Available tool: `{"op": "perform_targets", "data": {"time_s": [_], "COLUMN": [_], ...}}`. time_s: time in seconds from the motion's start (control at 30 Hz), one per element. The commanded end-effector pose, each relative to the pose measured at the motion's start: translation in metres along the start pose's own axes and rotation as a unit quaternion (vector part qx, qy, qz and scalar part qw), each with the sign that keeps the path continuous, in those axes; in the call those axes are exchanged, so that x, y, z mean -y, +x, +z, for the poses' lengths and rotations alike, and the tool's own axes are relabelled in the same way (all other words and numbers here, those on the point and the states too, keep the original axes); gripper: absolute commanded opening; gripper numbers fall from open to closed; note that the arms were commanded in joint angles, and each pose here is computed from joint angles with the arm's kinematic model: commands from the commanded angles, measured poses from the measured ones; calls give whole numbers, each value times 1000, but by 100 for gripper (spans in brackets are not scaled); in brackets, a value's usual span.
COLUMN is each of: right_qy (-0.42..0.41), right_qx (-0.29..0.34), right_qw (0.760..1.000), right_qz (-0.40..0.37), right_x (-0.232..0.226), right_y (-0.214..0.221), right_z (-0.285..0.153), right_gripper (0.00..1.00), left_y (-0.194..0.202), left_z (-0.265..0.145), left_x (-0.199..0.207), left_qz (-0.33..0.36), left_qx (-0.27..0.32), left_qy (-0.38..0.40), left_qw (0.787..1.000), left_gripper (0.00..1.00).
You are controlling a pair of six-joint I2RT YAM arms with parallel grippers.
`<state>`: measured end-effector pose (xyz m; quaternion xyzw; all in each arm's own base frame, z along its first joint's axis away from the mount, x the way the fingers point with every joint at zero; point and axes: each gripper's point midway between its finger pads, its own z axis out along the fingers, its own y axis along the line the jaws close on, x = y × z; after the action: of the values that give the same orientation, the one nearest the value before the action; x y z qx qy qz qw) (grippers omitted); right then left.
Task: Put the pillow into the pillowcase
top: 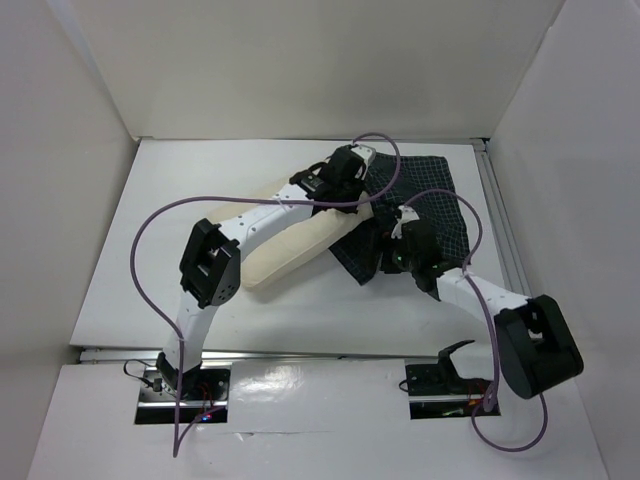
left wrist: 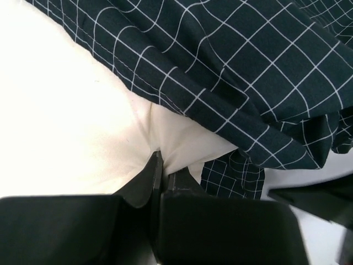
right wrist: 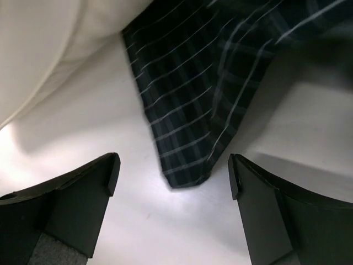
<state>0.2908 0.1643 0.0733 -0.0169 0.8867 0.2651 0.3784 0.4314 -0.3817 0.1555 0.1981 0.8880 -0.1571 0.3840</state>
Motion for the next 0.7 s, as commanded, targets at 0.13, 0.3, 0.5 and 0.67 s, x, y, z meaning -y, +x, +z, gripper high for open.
{"op": "perform_targets", "data": {"time_s": [0.13, 0.3, 0.5, 0.67], "right_qy": [102, 91, -68, -189], "right_qx": [111, 92, 54, 40], "right_qw": [989, 992, 993, 973], "right_qz": [10, 5, -86, -129], "right_x": [35, 36, -52, -95], "right_y": [-48, -32, -10, 17], "right_z": [32, 57, 42, 9], "right_gripper": [90, 16, 0, 0], "left_y": [-51, -52, -52, -50], "left_z": [-13, -5, 16, 24], "left_x": [27, 28, 34, 42], "left_qz": [-26, -26, -50, -66], "left_qx": [66, 64, 59, 55], "left_qy": [31, 31, 36, 40], "left_qw": [997, 997, 996, 996], "left_gripper": [0, 0, 0, 0]}}
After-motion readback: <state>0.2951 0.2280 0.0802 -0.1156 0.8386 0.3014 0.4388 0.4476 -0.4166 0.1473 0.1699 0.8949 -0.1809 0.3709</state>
